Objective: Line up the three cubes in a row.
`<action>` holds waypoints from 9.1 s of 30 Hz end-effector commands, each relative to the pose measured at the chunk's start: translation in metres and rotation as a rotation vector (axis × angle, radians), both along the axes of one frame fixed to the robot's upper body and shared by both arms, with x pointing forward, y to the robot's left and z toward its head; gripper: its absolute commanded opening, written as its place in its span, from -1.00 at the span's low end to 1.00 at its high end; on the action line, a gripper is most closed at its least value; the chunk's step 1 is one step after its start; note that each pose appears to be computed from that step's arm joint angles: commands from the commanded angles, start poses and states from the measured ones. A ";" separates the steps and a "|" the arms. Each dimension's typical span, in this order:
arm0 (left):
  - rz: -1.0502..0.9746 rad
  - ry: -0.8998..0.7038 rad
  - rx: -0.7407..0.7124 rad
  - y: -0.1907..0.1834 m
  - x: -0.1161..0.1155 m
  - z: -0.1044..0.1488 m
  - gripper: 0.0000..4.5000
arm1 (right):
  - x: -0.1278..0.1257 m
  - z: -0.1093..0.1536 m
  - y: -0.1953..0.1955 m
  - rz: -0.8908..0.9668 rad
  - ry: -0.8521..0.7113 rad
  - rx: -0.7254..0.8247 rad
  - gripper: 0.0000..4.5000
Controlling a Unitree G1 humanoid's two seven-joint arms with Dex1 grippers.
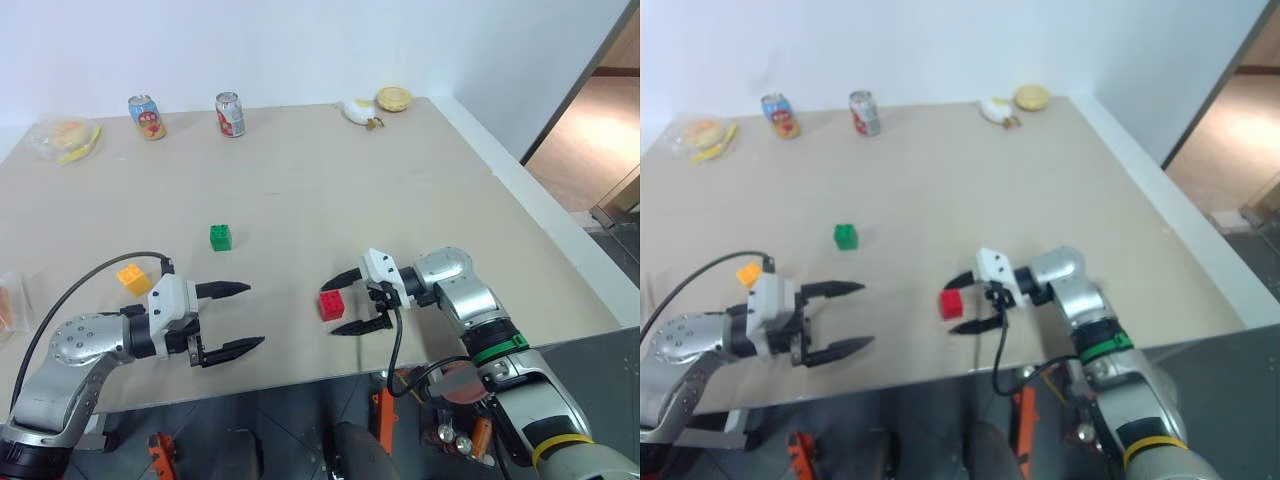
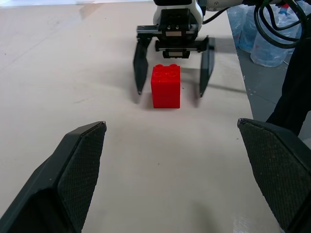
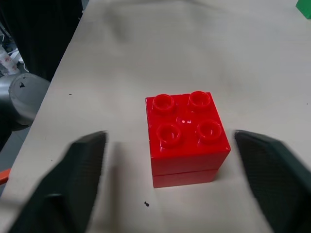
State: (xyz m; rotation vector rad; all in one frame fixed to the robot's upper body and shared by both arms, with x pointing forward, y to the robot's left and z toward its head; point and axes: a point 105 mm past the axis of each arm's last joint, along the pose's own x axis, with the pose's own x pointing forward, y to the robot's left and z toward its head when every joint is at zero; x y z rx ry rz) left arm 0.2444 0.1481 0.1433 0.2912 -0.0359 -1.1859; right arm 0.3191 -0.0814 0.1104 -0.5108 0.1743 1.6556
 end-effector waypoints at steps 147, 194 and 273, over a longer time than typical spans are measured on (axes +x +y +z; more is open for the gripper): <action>-0.146 0.076 0.040 -0.042 0.043 -0.023 -0.43 | -0.026 0.120 -0.021 -0.105 -0.101 0.275 1.00; 0.362 -0.089 -0.194 0.028 0.041 0.047 0.98 | -0.024 0.132 -0.008 -0.043 -0.070 0.357 1.00; 0.704 0.097 -0.080 0.119 0.050 -0.049 -0.41 | -0.018 0.140 0.026 0.005 -0.070 0.453 1.00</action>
